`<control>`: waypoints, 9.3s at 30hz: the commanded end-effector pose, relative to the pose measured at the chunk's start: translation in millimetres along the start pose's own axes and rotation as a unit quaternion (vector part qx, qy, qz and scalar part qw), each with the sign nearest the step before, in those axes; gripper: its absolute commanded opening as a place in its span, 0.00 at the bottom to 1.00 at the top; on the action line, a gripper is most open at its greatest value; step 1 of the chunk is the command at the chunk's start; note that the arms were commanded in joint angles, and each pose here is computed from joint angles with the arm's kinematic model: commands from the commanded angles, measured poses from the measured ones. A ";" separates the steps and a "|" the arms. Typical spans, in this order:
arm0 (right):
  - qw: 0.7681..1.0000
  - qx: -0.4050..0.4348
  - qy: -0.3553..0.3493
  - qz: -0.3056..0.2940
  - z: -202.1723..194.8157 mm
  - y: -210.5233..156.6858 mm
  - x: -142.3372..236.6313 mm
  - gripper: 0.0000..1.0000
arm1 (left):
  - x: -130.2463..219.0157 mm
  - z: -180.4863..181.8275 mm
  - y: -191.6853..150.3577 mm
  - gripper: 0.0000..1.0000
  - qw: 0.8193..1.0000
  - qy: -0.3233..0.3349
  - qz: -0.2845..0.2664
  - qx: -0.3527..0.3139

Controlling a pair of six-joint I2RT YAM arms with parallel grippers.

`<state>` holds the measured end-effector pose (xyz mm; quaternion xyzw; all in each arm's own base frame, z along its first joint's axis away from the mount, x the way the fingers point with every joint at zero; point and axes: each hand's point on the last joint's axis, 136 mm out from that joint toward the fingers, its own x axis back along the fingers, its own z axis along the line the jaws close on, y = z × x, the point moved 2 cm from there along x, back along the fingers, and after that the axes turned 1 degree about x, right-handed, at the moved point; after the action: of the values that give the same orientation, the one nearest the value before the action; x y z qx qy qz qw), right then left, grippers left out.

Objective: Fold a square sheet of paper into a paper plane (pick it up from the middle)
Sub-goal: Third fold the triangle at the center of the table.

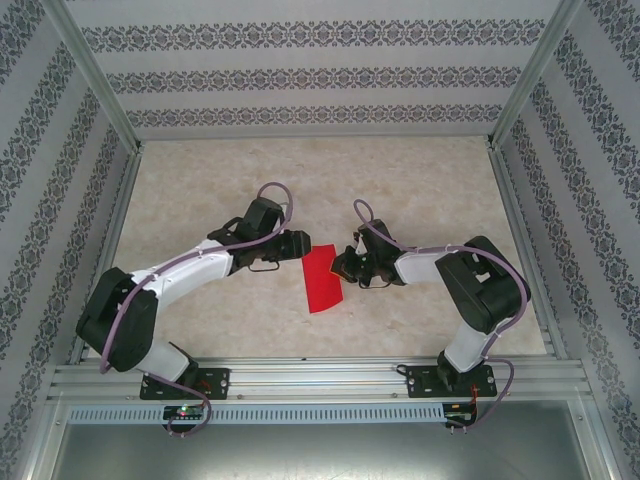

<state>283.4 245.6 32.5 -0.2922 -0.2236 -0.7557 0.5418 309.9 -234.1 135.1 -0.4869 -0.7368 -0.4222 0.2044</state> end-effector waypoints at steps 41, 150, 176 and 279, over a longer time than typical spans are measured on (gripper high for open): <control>0.999 -0.029 -0.014 -0.031 10.9 7.2 4.0 0.08 | 50.6 -25.5 -29.2 0.84 0.970 -0.043 -0.125 -0.202; 0.963 0.179 -0.193 0.051 4.6 22.6 -18.0 0.13 | -33.7 5.0 -103.2 0.00 0.975 -0.039 0.166 -0.143; 0.963 0.186 -0.189 0.046 7.0 22.8 -15.6 0.13 | -45.2 22.1 -89.1 0.02 0.973 0.017 0.172 -0.151; 0.991 0.127 -0.001 -0.039 52.8 3.2 56.0 0.17 | -67.9 34.5 -91.7 0.03 0.984 0.030 0.152 -0.084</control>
<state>302.3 234.0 122.3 -0.2038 -0.3654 -0.7378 0.5297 261.3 -256.3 36.9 -0.5946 -0.5958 -0.4863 0.2346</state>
